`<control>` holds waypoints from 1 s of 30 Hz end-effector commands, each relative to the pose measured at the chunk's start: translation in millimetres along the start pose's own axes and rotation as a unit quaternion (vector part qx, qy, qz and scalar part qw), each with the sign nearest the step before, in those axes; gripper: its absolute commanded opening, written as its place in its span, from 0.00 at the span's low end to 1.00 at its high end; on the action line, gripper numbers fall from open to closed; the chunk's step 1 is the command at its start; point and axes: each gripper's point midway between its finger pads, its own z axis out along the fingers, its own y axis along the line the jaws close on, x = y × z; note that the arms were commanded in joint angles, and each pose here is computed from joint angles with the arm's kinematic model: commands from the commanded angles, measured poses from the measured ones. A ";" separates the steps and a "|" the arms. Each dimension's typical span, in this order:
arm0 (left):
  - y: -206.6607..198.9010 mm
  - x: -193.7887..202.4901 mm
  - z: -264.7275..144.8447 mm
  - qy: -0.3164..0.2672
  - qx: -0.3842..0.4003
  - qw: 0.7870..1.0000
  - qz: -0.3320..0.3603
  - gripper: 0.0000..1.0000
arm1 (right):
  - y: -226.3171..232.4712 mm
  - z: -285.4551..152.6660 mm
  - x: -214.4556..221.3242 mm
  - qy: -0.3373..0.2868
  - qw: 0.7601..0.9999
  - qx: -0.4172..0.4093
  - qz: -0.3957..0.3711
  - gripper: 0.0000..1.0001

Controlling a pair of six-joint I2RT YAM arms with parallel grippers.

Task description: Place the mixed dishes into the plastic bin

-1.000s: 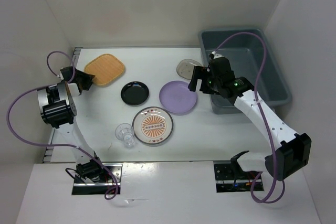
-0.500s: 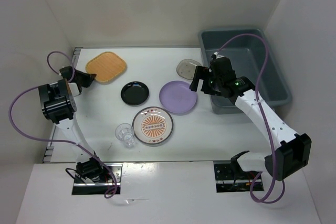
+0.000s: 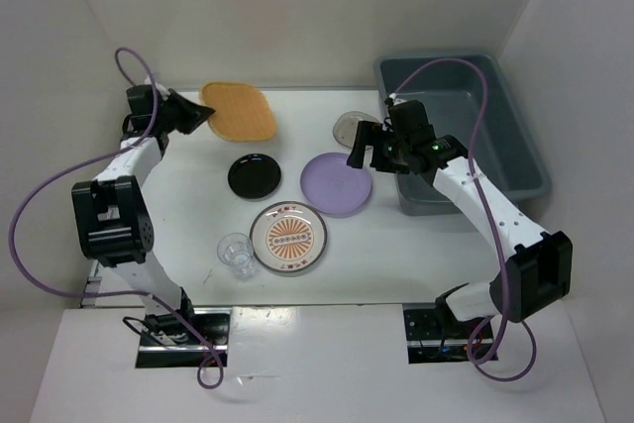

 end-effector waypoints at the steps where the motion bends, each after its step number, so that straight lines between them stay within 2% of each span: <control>1: -105.7 34.8 -30.4 0.050 0.141 0.988 0.044 0.00 | 25.9 -7.1 -48.2 -0.067 0.996 -0.048 -0.026 1.00; 8: -166.8 84.1 -57.9 0.117 0.223 0.967 0.047 0.00 | 43.3 -14.3 -92.5 -0.111 0.986 -0.116 -0.048 1.00; 10: -170.9 95.2 -62.3 0.141 0.238 0.960 0.030 0.00 | 39.0 -14.2 -103.6 -0.113 0.984 -0.131 -0.042 1.00; 12: -180.5 108.6 -75.1 0.179 0.264 0.948 -0.004 0.00 | 26.6 -13.1 -120.4 -0.120 0.981 -0.150 -0.033 0.95; 15: -196.8 113.8 -82.2 0.190 0.291 0.938 -0.008 0.00 | 32.2 -1.2 -116.9 -0.093 0.976 -0.196 -0.031 0.84; 19: -215.5 126.3 -87.8 0.219 0.320 0.922 -0.017 0.00 | 45.8 3.3 -113.2 -0.077 0.966 -0.245 -0.033 0.82; 23: -220.8 130.9 -81.5 0.229 0.324 0.917 -0.027 0.00 | 54.0 10.4 -103.3 -0.052 0.957 -0.285 -0.025 0.81; 26: -222.4 135.2 -79.8 0.234 0.326 0.915 -0.028 0.00 | 57.3 12.9 -98.8 -0.043 0.952 -0.303 -0.016 0.76; 28: -224.3 138.9 -80.4 0.238 0.328 0.914 -0.028 0.00 | 60.4 11.4 -95.8 -0.038 0.948 -0.316 -0.015 0.56; 29: -224.3 138.9 -80.4 0.238 0.328 0.914 -0.028 0.00 | 63.1 12.0 -93.1 -0.029 0.944 -0.329 -0.014 0.26; 30: -224.3 137.8 -79.2 0.234 0.327 0.915 -0.029 0.00 | 62.2 15.3 -91.8 -0.023 0.944 -0.328 -0.004 0.25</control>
